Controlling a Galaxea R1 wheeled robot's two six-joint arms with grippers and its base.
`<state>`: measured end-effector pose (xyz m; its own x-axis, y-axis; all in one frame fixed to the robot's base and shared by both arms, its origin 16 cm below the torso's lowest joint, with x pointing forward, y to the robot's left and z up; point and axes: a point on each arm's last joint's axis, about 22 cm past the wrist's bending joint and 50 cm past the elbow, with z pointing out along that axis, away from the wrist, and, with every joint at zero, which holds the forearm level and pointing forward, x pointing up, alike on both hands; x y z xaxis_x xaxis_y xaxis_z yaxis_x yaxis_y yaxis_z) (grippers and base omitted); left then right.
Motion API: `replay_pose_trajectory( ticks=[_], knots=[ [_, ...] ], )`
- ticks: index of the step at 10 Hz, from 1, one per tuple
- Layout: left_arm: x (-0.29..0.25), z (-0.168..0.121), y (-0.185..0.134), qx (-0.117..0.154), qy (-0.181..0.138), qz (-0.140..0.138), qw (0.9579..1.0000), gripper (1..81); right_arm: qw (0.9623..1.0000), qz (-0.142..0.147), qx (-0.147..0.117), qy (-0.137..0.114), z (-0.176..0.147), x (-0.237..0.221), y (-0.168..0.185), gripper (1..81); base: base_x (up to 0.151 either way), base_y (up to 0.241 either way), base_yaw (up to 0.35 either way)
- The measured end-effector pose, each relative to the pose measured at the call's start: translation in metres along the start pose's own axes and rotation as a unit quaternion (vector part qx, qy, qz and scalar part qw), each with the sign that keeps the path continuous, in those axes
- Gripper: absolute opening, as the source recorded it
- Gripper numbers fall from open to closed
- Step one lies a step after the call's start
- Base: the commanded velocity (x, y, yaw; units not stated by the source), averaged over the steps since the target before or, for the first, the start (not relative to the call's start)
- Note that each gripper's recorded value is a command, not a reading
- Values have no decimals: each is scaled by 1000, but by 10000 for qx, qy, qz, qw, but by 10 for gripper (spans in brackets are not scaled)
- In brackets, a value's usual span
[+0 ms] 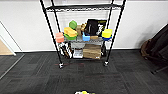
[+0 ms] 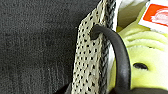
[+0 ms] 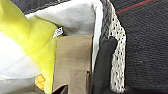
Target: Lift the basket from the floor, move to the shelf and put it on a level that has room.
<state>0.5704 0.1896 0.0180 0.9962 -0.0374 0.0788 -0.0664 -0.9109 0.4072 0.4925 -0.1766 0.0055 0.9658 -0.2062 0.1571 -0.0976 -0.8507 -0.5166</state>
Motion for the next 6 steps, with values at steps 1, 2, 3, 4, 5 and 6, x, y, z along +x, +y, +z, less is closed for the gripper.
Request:
replay_pose_trajectory(
  ticks=[1, 2, 3, 4, 5, 6],
  knots=[
    [1, -2, 3, -54, 24, 22, 10000, 811, 10000, 17, 0, -2, 0, 0, 0, 811, 0, 0, 0],
    [3, -5, 6, -130, 53, 54, 9999, 811, 10000, 21, 1, -2, 0, 0, 0, 811, 0, 0, 0],
    [7, -7, 9, -186, 124, 79, 9997, 811, 10000, 24, 11, 0, 1, 0, -2, 811, 0, 0, 0],
    [10, -8, 10, -216, 201, 83, 9995, 811, 10000, 55, 44, 9, 3, -1, -7, 811, 0, 0, 0],
    [11, -8, 13, -240, 231, 87, 9994, 811, 9999, 135, 69, 24, 5, 0, -10, 811, 0, 0, 0],
    [11, -8, 16, -285, 227, 67, 9993, 811, 9997, 244, 65, 39, 4, 1, -9, 811, 0, 0, 0]
  ],
)
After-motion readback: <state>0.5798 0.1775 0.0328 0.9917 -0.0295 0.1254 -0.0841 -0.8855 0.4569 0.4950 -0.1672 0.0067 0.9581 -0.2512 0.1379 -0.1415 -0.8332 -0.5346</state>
